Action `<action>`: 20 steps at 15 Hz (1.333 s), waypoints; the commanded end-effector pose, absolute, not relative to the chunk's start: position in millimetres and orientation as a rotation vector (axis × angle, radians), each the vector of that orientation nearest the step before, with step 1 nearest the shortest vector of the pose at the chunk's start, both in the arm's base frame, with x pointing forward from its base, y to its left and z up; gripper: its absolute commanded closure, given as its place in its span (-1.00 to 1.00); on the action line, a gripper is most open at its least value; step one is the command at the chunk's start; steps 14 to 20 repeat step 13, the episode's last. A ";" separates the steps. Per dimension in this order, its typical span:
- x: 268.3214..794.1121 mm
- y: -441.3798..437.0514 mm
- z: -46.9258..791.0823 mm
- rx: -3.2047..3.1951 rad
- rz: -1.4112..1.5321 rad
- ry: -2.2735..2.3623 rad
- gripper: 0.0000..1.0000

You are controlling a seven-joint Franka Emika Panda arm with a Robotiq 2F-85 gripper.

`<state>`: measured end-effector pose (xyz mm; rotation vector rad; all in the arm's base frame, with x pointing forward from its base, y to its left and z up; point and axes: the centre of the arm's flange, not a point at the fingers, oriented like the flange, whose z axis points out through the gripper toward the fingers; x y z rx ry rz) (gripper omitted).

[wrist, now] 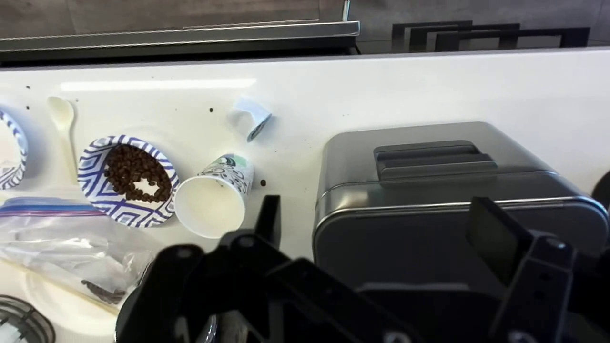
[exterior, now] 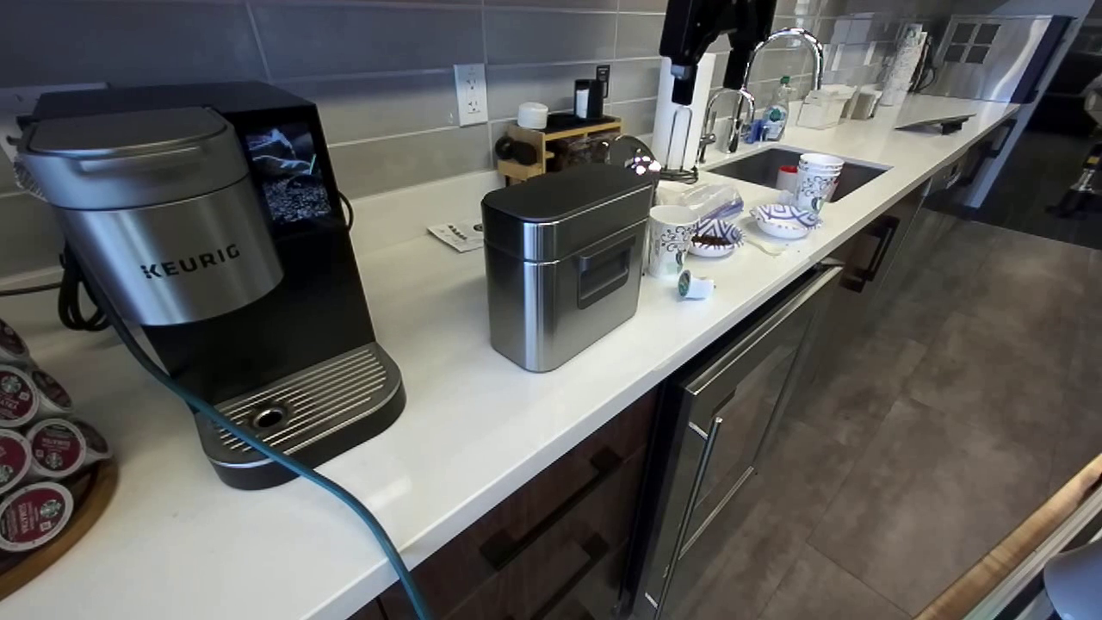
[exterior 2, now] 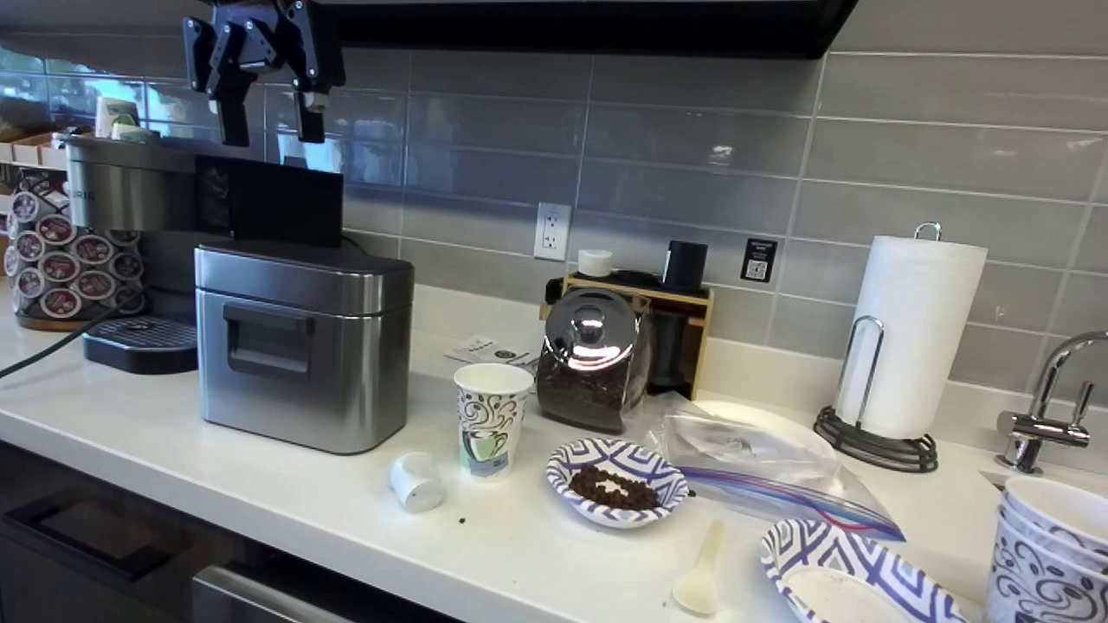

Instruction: Close the lid on the silver bin.

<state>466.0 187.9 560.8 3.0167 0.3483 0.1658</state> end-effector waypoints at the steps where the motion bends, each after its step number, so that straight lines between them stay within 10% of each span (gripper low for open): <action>1: 476.3 193.9 563.1 2.960 0.177 0.434 -1.00; 20: 497.2 202.9 580.5 3.079 0.529 0.552 -1.00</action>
